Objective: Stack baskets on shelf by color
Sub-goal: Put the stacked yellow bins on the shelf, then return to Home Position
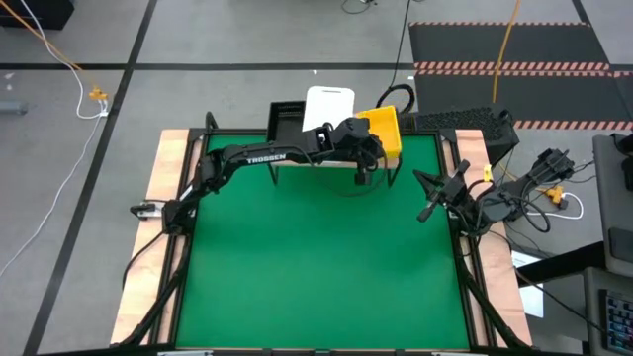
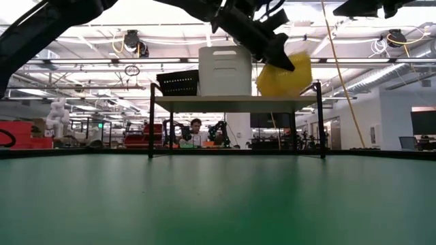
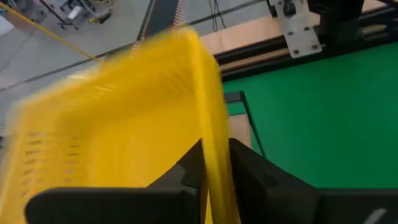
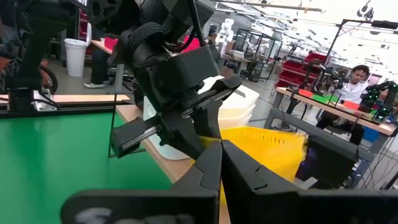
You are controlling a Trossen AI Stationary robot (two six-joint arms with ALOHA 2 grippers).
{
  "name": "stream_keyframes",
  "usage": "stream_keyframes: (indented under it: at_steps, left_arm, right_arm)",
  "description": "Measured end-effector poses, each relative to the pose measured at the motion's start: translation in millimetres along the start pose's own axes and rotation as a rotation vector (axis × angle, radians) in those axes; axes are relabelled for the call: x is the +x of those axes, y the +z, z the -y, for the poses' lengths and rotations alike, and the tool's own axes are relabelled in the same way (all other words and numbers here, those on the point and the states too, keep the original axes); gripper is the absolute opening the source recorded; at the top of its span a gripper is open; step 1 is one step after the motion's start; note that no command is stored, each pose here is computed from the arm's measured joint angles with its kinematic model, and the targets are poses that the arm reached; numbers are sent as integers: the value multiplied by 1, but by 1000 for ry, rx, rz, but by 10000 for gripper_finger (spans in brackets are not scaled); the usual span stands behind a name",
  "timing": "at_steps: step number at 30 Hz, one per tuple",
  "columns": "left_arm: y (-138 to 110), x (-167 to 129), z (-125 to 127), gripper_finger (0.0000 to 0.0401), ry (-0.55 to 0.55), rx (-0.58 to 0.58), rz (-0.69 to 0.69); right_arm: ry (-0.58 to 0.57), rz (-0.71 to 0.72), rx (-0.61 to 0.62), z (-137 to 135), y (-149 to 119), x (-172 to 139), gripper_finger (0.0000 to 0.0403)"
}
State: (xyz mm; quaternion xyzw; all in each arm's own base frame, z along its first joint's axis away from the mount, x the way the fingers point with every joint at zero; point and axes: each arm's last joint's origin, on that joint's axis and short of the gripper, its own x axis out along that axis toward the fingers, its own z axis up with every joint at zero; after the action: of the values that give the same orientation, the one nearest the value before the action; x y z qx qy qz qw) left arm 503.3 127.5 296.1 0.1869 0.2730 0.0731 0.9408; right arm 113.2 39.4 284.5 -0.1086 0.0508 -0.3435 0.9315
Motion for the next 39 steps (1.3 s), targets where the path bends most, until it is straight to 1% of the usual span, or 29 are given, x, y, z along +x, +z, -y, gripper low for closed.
stream_keyframes:
  at_steps: [4, 11, 19, 22, 27, 30, 33, 37, 39]
  left_arm:
    - [0, 0, 1, 66, 1, -2, -9]
    - [0, 0, 0, 69, 53, 15, -29]
    - [2, -1, 4, 71, 52, 41, -27]
    - [6, -1, 11, 85, 47, 57, -16]
    - [16, -8, 20, 136, 84, 71, -14]
    - [29, -24, 19, 166, 121, 91, 7]
    - [43, -46, 15, 189, 152, 78, 48]
    - [59, -86, 5, 201, 158, 29, 73]
    - [64, -110, 1, 202, 142, -6, 65]
  right_arm:
    - [0, 0, 0, 0, 0, 0, 0]
    - [0, 0, 0, 0, 0, 0, 0]
    - [0, 0, 0, 0, 0, 0, 0]
    - [0, 0, 0, 0, 0, 0, 0]
    - [51, 9, 3, -1, 0, 0, 0]
    - [51, 9, 3, -1, 0, 0, 0]
    - [51, 9, 3, -1, 0, 0, 0]
    - [52, 8, 9, -2, 0, 0, 0]
    - [89, 12, 14, -4, 0, 0, 0]
